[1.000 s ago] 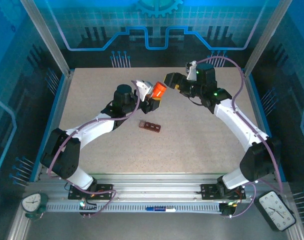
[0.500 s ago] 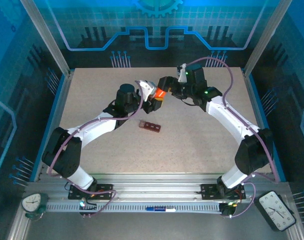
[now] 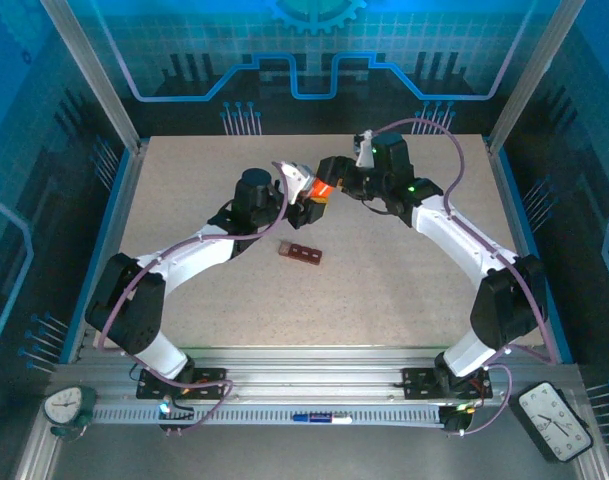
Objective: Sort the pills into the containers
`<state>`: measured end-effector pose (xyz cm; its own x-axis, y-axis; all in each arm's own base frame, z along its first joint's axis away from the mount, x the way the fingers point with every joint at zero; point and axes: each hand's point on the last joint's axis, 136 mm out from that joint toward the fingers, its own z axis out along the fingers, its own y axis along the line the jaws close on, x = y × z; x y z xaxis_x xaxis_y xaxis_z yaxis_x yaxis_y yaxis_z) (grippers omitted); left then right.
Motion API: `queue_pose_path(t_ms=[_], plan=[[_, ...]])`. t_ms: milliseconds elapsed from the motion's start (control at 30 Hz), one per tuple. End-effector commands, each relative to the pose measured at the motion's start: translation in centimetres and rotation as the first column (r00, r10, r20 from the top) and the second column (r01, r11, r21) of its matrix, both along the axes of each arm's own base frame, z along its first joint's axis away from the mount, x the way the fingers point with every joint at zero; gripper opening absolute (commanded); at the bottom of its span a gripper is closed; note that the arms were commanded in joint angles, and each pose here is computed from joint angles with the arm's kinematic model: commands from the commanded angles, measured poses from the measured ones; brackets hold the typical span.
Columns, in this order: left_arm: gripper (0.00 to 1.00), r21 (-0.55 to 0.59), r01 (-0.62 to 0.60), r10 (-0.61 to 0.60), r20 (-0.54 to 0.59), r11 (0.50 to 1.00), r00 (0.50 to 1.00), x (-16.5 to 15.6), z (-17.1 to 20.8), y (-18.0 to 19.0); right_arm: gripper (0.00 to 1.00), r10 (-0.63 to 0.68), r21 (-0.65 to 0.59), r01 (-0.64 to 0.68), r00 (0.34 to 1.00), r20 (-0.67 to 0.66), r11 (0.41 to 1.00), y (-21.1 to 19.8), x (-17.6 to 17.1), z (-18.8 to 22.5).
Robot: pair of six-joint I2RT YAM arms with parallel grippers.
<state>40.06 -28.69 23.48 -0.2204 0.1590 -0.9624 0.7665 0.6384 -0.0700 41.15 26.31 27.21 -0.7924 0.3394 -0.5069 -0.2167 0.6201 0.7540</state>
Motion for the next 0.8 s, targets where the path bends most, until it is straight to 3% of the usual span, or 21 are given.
queue_pose_path(t_ms=[0,67,167,267,367,600,767], plan=[[0.10,-0.040,0.002,0.000,0.049,0.999,0.999,0.1,2.1,-0.3,0.59,-0.005,0.027,0.004,0.999,0.045,1.000,-0.7,-0.2,1.7],[0.10,-0.042,0.004,-0.002,0.047,0.999,0.999,0.0,2.1,-0.4,0.60,-0.009,0.035,0.007,0.999,0.050,0.999,-0.7,-0.2,1.7],[0.09,-0.041,0.004,-0.002,0.044,0.999,0.999,0.0,2.0,-0.4,0.70,-0.008,0.041,0.006,0.998,0.055,0.999,-0.8,-0.3,1.9],[0.10,-0.039,0.006,-0.004,0.040,0.999,0.999,0.0,1.8,-0.4,0.70,-0.010,0.045,0.007,0.998,0.058,0.999,-0.9,-0.2,2.1],[0.10,-0.039,0.007,-0.005,0.040,0.999,0.999,0.0,1.8,-0.4,0.64,-0.002,0.049,0.000,0.998,0.055,0.999,-0.8,-0.2,2.1],[0.09,-0.046,0.006,-0.004,0.035,0.999,0.999,0.0,1.9,-0.4,0.35,0.035,0.059,-0.038,0.998,0.061,0.998,-0.4,-0.3,2.0],[0.09,-0.081,0.041,-0.040,0.012,0.996,0.999,-0.6,2.8,-0.6,0.30,0.187,0.101,-0.205,0.969,0.163,0.974,0.2,-0.2,3.2]])
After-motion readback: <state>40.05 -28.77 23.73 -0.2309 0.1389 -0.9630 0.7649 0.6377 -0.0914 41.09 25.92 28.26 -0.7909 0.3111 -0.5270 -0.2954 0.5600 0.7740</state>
